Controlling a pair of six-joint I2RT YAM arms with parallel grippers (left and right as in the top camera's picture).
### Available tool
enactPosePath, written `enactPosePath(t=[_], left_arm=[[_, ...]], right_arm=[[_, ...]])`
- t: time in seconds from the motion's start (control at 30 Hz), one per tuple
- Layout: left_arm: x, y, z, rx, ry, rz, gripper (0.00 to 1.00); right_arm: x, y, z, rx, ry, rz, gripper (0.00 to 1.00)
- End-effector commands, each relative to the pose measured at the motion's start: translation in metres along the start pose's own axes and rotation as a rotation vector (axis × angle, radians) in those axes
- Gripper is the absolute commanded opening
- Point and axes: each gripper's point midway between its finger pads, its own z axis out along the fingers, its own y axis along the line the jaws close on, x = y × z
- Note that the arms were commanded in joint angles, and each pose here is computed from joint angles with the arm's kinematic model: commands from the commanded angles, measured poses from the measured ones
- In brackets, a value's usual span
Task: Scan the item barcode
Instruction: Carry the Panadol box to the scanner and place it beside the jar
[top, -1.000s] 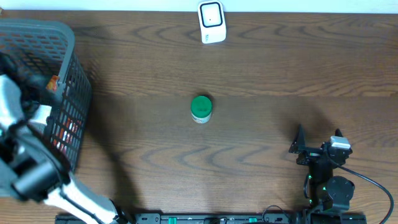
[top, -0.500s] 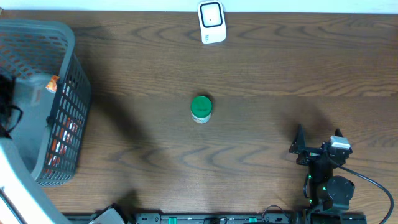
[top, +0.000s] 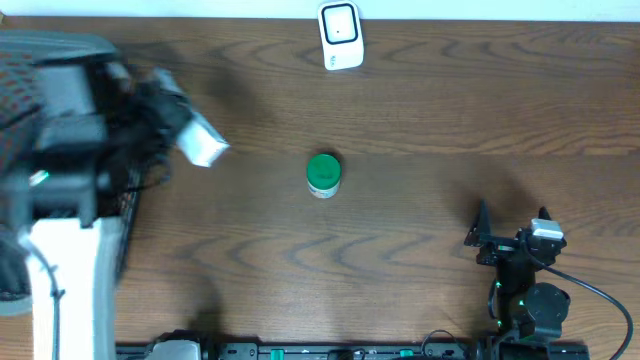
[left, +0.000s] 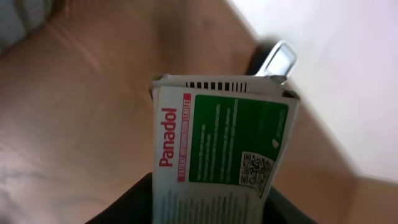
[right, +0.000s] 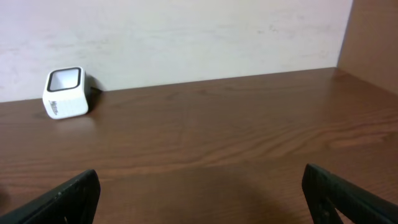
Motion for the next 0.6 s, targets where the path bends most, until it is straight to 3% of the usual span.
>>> enactPosePath(t=[0.0, 0.33, 0.57], left_arm=[[0.021, 0.010, 0.039, -0.191, 0.002, 0.118, 0.47], [0.085, 0.027, 0.143, -0.407, 0.211, 0.218, 0.48], [0.116, 0.053, 0.207, -0.537, 0.289, 0.201, 0.48]], right_arm=[[0.001, -0.001, 0.000, 0.001, 0.000, -0.008, 0.99], [0.001, -0.001, 0.000, 0.001, 0.000, -0.008, 0.99], [0.001, -0.001, 0.000, 0.001, 0.000, -0.008, 0.99]])
